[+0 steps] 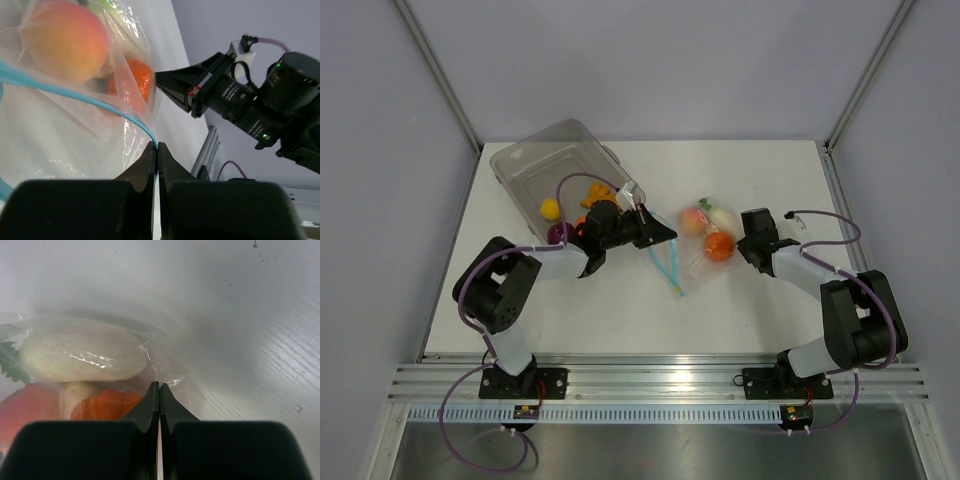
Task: Open the zip-top bag and remove the fake food
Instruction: Pick up the fake fruit from the zipper food storage bag.
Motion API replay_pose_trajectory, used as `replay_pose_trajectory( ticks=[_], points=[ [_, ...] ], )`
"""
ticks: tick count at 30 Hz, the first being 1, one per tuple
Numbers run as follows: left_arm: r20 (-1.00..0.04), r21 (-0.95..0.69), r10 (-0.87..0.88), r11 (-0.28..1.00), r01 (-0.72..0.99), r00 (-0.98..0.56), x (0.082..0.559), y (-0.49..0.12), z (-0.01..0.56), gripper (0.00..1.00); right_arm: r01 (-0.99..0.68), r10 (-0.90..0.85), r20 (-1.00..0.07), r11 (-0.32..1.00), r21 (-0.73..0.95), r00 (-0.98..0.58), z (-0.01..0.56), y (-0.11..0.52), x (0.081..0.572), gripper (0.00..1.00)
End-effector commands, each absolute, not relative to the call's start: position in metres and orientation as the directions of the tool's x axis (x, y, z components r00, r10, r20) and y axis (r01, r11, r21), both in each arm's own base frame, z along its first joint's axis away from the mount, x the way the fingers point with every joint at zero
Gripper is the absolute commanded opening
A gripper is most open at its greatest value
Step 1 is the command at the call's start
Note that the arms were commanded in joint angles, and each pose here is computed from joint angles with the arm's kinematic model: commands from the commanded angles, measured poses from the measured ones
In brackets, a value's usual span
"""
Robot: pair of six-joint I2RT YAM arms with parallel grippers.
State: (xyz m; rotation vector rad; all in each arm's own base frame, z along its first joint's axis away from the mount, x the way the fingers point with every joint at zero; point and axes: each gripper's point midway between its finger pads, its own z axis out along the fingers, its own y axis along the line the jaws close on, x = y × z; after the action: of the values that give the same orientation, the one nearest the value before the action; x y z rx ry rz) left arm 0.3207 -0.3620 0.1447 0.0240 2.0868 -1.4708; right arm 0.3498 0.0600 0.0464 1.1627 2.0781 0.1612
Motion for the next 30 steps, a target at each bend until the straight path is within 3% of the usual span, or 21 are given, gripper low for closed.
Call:
replay_pose_trajectory(
  ticks=[1,10,16,22,27,30],
  points=[
    [-0.467,-0.881,-0.351,0.262,0.393,-0.812,0.32,-0.354,0.18,0.0,0.708,0.78,-0.574,0.552,0.44,-0.251,0.059,0.051,0.358,0.0],
    [-0.465,-0.885,-0.38,0.233,0.404,-0.799,0.321,-0.342,0.193,0.0,0.71,0.779,-0.573,0.552,0.436,-0.254,0.058,0.051,0.359,0.0],
    [-0.474,-0.88,-0.376,0.232,0.415,-0.796,0.319,-0.339,0.199,0.11,0.707,0.779,-0.571,0.555,0.439,-0.258,0.058,0.053,0.36,0.0],
    [-0.481,-0.877,-0.389,0.23,0.422,-0.786,0.32,-0.327,0.206,0.13,0.71,0.78,-0.571,0.553,0.436,-0.256,0.057,0.052,0.36,0.0],
    [-0.487,-0.873,-0.375,0.249,0.42,-0.789,0.32,-0.325,0.206,0.54,0.71,0.781,-0.573,0.55,0.44,-0.25,0.059,0.051,0.359,0.0],
    [-0.492,-0.859,-0.373,0.351,0.371,-0.786,0.32,-0.315,0.189,0.55,0.709,0.78,-0.573,0.551,0.44,-0.251,0.059,0.051,0.358,0.0]
  ],
)
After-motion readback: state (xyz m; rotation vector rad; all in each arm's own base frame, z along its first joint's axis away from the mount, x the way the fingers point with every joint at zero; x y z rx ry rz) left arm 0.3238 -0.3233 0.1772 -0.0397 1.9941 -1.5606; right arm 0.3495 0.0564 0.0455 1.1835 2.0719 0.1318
